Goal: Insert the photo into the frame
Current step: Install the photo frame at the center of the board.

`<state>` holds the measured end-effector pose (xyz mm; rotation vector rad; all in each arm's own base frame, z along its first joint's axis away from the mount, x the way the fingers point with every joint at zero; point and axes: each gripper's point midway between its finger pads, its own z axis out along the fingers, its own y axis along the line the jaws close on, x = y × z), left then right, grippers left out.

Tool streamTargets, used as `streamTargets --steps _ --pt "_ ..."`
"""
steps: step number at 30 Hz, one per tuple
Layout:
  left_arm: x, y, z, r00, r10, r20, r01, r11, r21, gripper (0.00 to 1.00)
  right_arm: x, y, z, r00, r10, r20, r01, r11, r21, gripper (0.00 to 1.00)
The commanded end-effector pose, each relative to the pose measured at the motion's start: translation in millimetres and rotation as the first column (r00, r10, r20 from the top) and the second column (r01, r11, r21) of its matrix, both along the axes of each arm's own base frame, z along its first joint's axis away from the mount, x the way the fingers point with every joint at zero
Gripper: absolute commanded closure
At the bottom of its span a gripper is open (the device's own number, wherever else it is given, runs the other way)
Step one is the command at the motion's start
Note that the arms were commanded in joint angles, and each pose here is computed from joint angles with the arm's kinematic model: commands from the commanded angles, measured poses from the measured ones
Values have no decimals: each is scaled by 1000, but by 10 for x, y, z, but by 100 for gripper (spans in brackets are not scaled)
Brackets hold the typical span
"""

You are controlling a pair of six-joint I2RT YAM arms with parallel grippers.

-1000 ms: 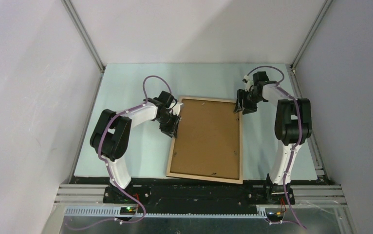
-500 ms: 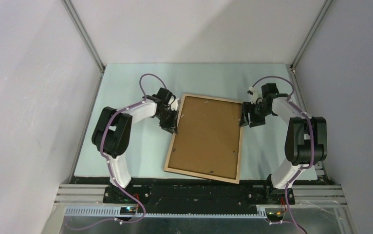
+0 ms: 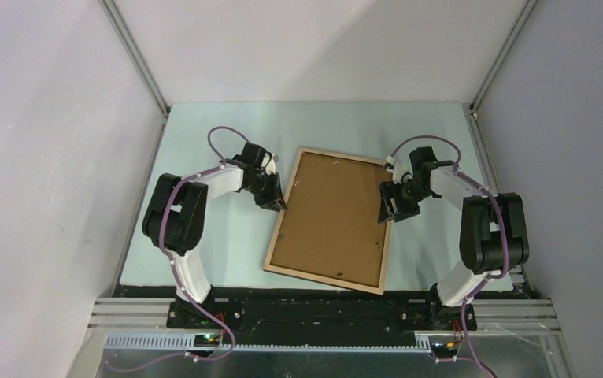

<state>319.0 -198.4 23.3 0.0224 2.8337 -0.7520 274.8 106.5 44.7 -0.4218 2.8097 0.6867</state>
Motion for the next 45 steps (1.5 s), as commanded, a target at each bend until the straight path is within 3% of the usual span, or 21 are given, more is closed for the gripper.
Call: streamTargets --steps 1,12,26,45 --pt "143 40 89 995 84 45 -83 996 -31 100 -42 118 41 998 59 14 -59 998 33 32" --pt "126 26 131 997 44 68 -41 998 -46 100 254 186 -27 999 45 4 -45 998 51 32" --pt "124 44 276 992 18 124 -11 998 -56 100 905 367 163 994 56 97 -64 994 84 32" --pt "153 45 289 990 68 123 -58 995 -82 100 153 181 9 994 100 47 -99 995 -19 25"
